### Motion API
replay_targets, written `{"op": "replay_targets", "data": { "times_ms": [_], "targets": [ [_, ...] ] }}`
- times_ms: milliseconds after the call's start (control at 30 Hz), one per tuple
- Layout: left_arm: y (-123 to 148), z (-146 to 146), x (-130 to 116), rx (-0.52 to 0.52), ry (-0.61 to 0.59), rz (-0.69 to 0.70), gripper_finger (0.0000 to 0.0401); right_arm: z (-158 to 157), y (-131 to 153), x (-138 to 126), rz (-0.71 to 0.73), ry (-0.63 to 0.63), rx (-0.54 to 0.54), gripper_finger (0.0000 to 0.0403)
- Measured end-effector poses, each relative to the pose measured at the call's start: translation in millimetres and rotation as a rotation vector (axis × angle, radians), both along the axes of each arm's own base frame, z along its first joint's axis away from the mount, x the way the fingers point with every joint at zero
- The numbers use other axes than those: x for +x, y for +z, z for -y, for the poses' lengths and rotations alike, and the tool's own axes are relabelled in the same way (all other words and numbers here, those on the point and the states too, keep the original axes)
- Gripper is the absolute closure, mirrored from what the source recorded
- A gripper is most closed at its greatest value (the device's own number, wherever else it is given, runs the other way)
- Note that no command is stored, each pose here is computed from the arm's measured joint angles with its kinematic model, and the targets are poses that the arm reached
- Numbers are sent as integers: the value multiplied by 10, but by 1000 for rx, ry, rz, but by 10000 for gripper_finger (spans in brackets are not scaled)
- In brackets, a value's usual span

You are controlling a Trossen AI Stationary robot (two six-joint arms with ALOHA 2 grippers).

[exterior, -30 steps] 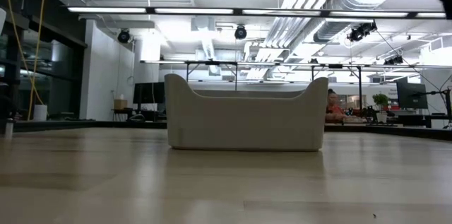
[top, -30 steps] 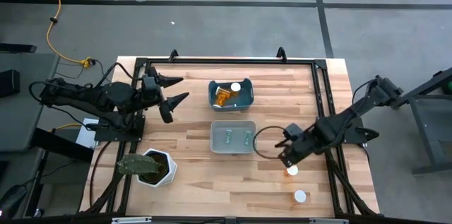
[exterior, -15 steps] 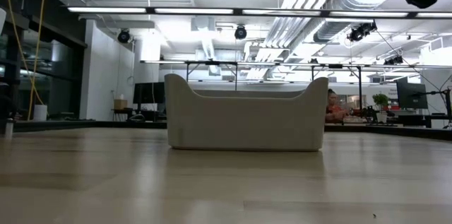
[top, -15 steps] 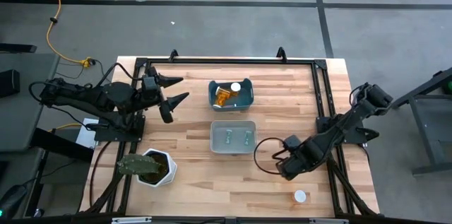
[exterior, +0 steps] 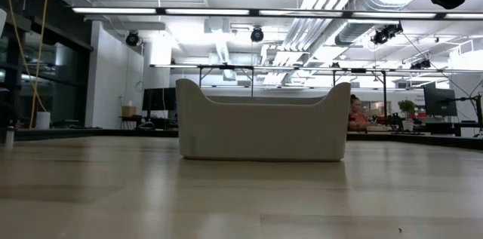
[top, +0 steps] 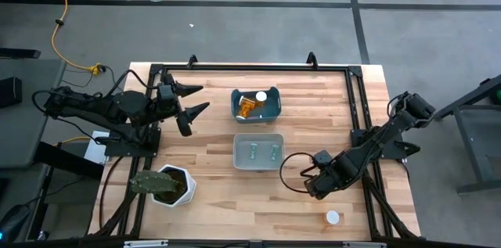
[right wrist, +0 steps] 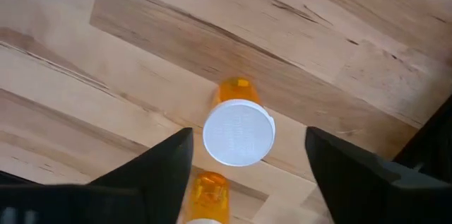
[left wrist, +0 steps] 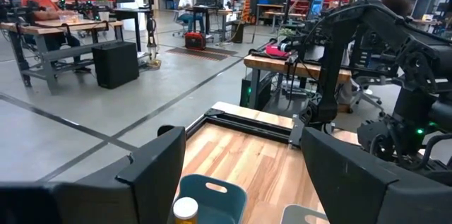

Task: Pick and place medicine bottles into bin by pill shape (circle, oval)
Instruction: Put the orange capsule bottle into the blue bin

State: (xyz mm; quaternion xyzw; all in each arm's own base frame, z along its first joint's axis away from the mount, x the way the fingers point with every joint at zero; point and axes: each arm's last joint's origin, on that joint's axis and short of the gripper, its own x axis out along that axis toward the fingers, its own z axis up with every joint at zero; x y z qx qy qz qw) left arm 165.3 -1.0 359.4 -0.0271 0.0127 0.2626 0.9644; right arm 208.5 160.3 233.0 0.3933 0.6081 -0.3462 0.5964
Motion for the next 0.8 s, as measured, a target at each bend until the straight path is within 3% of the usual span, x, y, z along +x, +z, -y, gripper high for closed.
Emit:
{"op": "replay_targets", "data": {
  "times_ms": [233,500,800],
  "targets": [
    [1,0,0,0,0,1,128,-13,-17,-22,12,14,-28,89],
    [2,0,0,0,0,1,128,-50,-15,-11,30,10,1,86],
    [2,0,0,-9,0,6,128,-116,-180,52,-45,-51,1,86]
  ]
}}
